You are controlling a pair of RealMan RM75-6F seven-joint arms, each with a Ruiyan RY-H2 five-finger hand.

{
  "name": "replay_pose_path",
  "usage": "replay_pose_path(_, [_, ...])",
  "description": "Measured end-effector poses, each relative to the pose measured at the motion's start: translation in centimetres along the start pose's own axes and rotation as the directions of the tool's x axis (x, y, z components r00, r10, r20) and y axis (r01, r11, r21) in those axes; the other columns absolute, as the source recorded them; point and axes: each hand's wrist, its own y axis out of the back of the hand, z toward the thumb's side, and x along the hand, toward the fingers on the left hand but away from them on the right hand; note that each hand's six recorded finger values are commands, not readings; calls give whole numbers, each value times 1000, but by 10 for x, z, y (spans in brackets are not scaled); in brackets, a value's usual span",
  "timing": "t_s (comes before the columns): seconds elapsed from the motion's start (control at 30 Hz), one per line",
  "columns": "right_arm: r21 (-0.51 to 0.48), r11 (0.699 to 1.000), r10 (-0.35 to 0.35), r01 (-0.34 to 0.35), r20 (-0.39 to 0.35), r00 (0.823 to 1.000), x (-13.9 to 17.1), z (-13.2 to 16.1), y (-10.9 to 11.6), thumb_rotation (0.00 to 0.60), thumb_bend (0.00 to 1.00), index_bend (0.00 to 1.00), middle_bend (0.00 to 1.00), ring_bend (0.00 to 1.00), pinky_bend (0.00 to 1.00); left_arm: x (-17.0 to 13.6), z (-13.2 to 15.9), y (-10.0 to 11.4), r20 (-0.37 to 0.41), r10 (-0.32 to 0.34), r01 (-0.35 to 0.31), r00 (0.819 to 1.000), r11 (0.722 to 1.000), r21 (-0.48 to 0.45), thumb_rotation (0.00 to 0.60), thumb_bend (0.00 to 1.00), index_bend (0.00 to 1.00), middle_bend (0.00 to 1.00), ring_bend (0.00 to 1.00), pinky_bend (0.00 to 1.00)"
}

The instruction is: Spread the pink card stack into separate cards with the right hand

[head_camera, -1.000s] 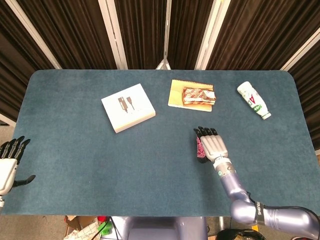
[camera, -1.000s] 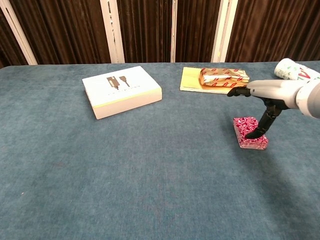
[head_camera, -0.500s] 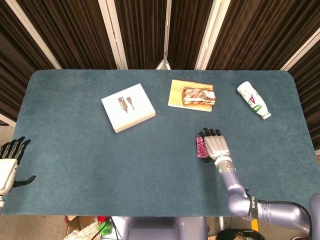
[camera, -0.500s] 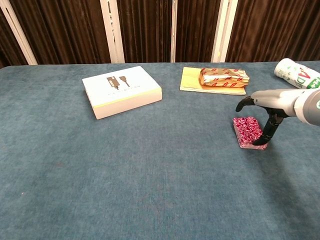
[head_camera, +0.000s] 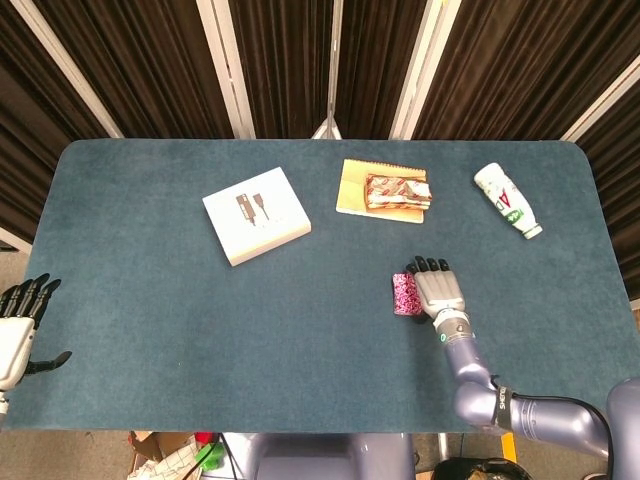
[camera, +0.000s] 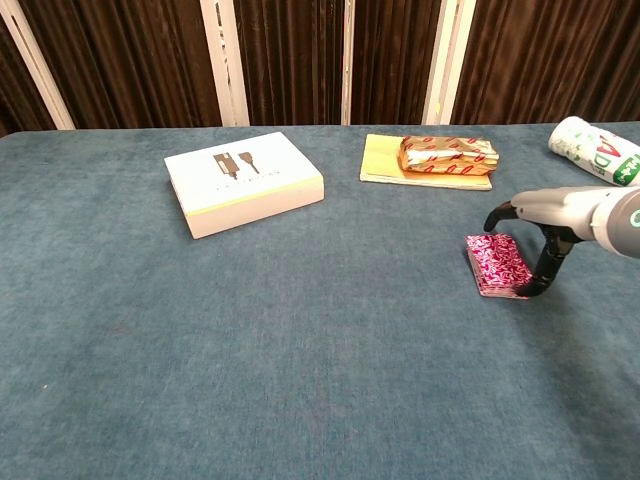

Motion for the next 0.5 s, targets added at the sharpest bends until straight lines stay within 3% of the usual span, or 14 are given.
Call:
replay_pose_path(0.2, [5, 1000, 14, -14, 14, 1000, -3, -5, -4, 600, 239, 172, 0, 0, 0, 0, 1, 0, 0, 0, 0, 1000, 1000, 1, 600, 23, 0, 0, 0, 0])
replay_pose_path(0.5, [-1, 1000, 16, -16, 14, 1000, -4, -5, -5, 600, 240, 435, 108, 0, 0, 1, 1, 0, -1, 0, 0, 1000, 1000, -1, 600, 23, 0, 0, 0, 0])
